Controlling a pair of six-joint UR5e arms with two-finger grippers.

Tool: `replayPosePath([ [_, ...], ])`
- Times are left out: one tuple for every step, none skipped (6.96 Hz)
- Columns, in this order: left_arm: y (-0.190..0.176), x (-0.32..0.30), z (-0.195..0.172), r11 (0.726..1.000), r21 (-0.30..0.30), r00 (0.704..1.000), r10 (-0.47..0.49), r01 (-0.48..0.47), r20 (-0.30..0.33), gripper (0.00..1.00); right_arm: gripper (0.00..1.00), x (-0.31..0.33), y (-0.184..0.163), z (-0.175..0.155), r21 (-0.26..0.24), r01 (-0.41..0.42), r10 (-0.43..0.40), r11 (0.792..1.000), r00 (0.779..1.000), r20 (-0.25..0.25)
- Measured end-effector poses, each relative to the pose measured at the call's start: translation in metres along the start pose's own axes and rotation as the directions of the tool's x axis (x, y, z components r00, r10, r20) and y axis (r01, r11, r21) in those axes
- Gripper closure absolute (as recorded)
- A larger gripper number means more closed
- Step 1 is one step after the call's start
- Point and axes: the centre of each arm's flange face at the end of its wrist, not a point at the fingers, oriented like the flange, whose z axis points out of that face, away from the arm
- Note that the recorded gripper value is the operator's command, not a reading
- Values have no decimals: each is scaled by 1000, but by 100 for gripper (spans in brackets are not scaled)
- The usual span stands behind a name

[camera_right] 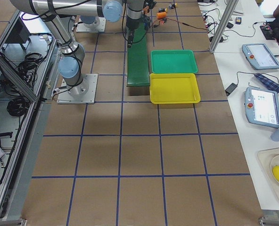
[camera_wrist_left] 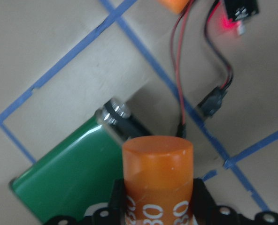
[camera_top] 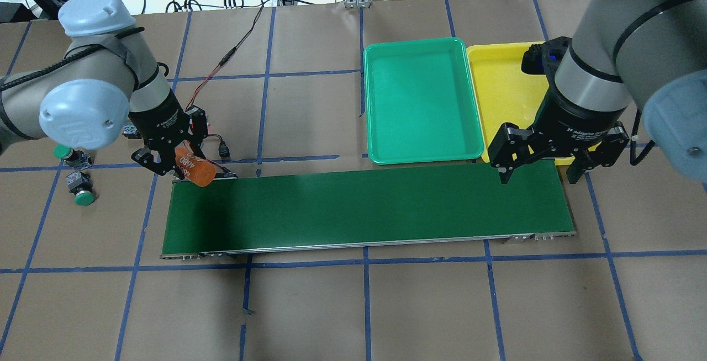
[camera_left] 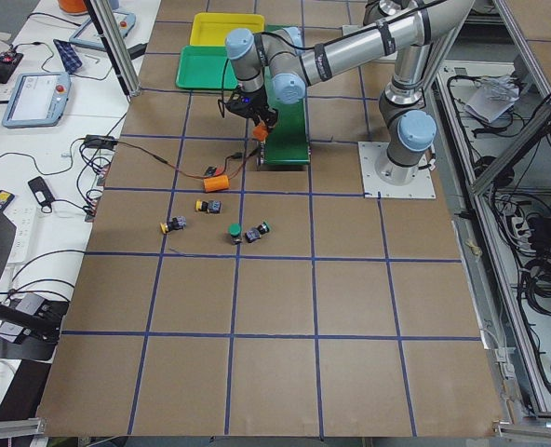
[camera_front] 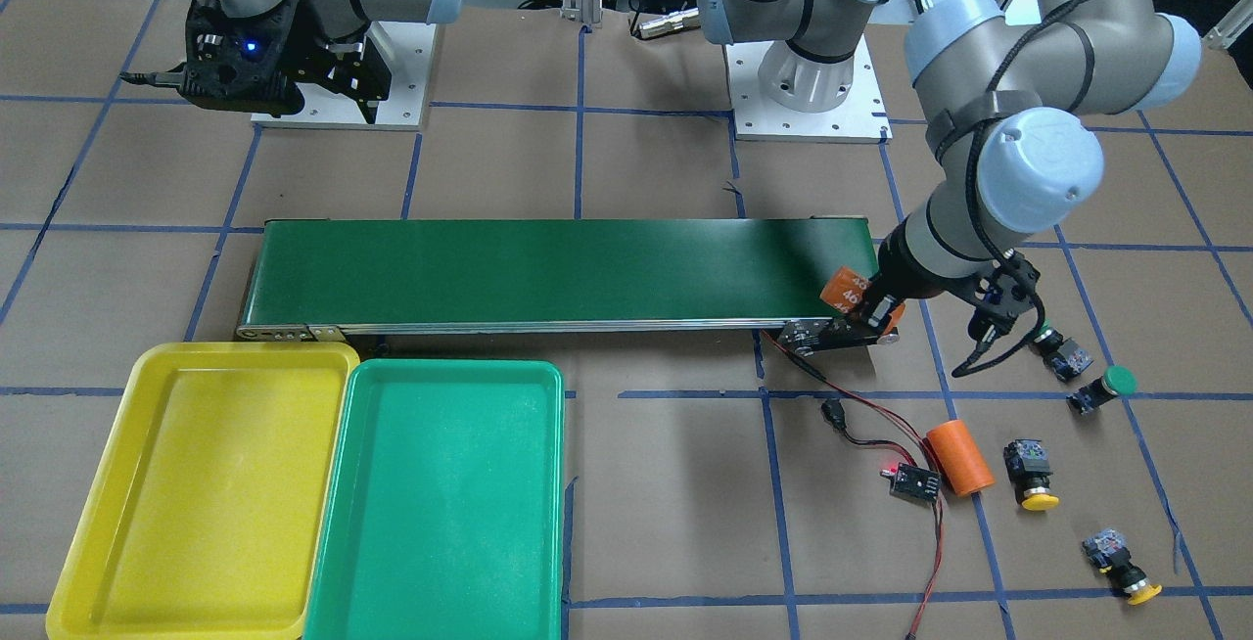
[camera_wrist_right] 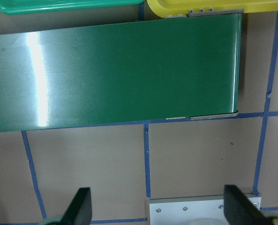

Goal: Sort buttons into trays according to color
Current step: 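Lower the orange cylinder onto the green belt and open the left gripper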

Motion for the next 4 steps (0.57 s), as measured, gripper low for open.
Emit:
replayPosePath([
  [15, -10, 9, 999, -4, 999, -47, 47, 21, 100, 0, 0, 0, 0, 0, -1, 1, 1000, 1000, 0],
  [28, -13, 24, 997, -14, 996, -75, 76, 47, 100, 0, 0, 0, 0, 0, -2, 2, 1000, 1000, 0],
  [38, -14, 38, 995, -22, 993, -96, 97, 69, 97, 0, 0, 0, 0, -1, -3, 3, 1000, 1000, 0],
  [43, -15, 47, 994, -25, 991, -104, 107, 83, 32, 0, 0, 0, 1, -2, -3, 3, 1000, 1000, 0],
])
